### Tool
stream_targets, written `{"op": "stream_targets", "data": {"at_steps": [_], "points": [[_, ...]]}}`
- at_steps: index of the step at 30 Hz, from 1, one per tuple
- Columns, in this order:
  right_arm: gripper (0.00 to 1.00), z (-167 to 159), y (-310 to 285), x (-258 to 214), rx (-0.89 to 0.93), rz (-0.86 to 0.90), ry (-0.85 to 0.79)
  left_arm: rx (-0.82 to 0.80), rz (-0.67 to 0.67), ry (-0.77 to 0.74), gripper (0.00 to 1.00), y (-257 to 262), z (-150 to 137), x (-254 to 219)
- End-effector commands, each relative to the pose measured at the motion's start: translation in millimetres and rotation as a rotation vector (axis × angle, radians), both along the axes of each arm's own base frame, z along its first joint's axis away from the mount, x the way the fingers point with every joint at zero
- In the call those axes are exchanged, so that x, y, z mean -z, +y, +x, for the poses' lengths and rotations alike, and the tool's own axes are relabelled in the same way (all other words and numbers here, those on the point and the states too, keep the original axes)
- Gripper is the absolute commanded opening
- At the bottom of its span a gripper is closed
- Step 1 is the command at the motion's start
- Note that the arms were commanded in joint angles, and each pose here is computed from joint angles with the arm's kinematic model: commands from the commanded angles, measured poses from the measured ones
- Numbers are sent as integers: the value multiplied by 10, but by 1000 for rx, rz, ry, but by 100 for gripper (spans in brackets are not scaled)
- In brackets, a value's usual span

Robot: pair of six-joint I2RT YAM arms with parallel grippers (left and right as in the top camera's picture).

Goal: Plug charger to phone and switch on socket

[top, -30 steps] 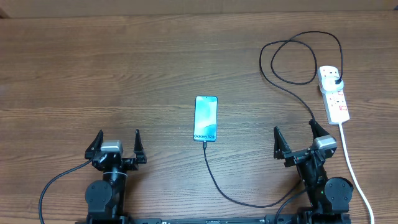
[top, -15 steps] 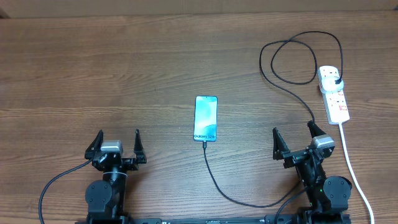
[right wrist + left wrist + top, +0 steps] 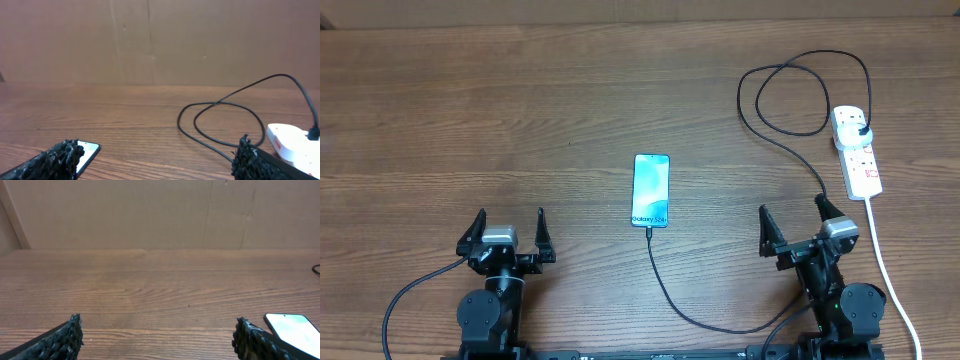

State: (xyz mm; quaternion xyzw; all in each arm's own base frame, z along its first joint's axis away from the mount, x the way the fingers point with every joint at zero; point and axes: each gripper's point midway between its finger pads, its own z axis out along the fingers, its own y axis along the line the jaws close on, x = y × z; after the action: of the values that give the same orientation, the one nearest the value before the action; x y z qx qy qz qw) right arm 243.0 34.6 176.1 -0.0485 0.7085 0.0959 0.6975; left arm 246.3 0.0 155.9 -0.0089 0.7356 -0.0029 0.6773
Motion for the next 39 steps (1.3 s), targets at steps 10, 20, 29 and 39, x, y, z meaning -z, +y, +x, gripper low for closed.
{"op": "stream_targets", "data": {"at_steps": [10,20,29,39], "points": [[100,25,-230,29,104,104,16,4,18,-6,100,3,-1,-1],[100,25,-225,30,102,102,16,4,18,-6,100,3,-1,-1],[100,14,-77,32,42,-6,0,4,18,-6,100,3,-1,-1],[100,11,-58,29,34,-5,0,4,18,-6,100,3,-1,-1]]}}
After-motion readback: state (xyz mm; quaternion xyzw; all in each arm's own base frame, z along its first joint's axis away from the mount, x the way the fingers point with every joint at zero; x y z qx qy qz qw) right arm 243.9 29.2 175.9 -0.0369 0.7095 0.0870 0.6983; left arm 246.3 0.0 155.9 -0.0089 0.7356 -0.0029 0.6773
